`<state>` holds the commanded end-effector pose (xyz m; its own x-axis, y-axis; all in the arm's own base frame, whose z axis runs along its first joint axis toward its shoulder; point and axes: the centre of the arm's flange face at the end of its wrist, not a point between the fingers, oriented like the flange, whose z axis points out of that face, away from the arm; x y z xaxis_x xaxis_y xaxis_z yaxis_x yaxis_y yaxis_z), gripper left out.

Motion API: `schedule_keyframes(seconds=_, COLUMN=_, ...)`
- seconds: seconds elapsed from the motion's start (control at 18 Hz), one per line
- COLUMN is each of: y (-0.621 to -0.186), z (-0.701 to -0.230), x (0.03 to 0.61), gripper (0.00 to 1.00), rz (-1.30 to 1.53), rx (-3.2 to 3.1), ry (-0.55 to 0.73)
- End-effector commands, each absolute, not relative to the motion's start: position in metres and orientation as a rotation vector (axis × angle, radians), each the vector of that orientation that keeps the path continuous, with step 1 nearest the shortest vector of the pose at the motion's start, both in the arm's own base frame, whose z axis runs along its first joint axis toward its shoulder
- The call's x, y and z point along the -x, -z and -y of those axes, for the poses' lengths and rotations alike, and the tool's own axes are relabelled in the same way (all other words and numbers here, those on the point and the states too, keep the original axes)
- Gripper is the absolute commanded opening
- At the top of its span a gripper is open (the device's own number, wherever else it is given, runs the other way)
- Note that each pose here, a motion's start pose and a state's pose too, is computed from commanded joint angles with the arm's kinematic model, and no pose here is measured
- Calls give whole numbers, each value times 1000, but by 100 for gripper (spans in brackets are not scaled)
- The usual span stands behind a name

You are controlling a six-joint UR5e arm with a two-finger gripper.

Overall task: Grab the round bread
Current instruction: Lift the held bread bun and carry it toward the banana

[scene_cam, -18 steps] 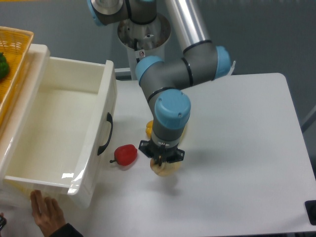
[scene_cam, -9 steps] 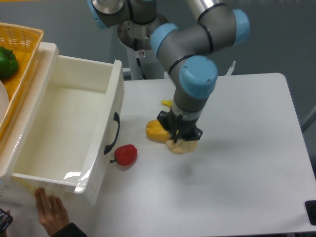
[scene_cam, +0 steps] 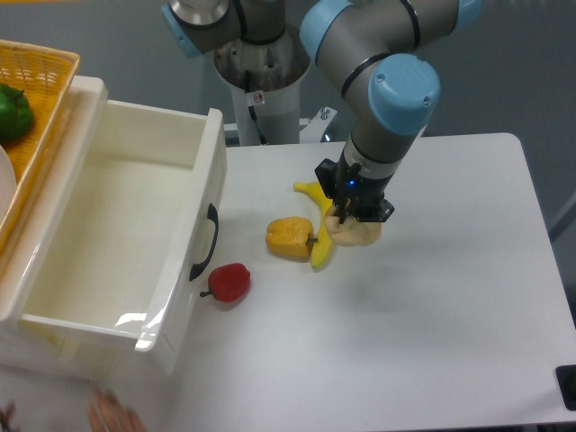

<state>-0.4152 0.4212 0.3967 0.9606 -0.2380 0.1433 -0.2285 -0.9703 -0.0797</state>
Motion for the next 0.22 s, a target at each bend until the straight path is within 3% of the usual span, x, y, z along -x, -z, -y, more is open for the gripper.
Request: schedule_keyframes(seconds=0.22, y=-397, z=-418, x=416, gripper=17, rz=-356, rx=3051, ry=236)
